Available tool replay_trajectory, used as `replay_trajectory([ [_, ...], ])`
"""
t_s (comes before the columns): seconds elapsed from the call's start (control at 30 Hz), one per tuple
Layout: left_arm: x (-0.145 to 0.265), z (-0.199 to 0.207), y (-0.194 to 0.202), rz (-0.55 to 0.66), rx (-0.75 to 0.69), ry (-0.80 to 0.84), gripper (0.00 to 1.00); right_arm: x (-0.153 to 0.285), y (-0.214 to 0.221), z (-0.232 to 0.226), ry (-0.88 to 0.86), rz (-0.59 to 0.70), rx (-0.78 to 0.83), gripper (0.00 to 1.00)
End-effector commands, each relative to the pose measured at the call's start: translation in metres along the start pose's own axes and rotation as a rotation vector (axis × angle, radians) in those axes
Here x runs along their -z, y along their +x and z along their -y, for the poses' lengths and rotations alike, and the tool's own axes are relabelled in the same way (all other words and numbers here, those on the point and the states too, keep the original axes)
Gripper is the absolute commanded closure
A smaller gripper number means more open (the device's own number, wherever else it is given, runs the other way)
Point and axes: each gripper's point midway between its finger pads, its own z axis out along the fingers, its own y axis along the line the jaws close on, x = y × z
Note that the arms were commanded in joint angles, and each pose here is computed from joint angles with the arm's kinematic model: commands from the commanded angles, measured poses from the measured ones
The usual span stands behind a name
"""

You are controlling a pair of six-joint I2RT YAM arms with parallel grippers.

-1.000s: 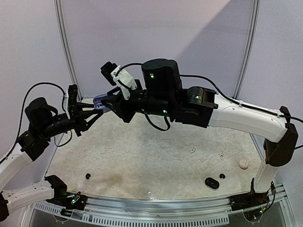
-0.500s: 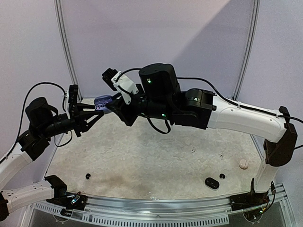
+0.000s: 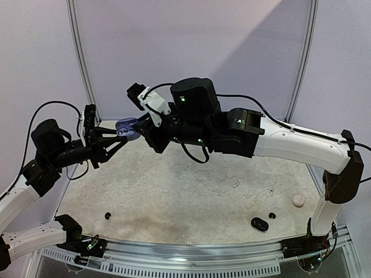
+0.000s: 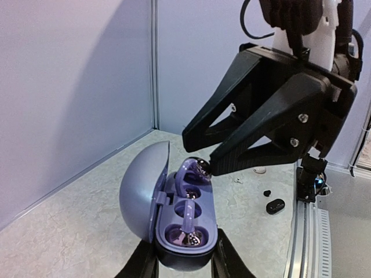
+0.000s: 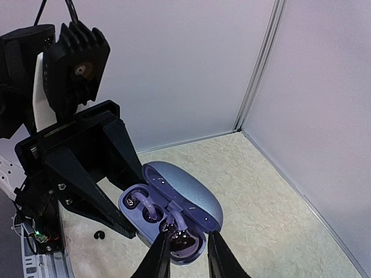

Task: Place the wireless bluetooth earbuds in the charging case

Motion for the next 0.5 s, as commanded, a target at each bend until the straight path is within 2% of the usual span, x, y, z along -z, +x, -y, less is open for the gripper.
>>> replay_trajectory([
  [0.0, 0.001, 0.007, -0.009, 0.011, -0.021, 0.027, 1.0, -0.012, 0.019, 0.004, 0.017, -0.042, 0.013, 0.77],
  [0.3, 0.002, 0.008, -0.011, 0.02, -0.029, 0.027, 1.0, -0.017, 0.028, 0.007, 0.022, -0.068, 0.015, 0.81],
  [0.47, 0.002, 0.006, -0.009, 0.014, -0.026, 0.015, 1.0, -0.015, 0.032, 0.003, -0.009, -0.083, 0.015, 0.77],
])
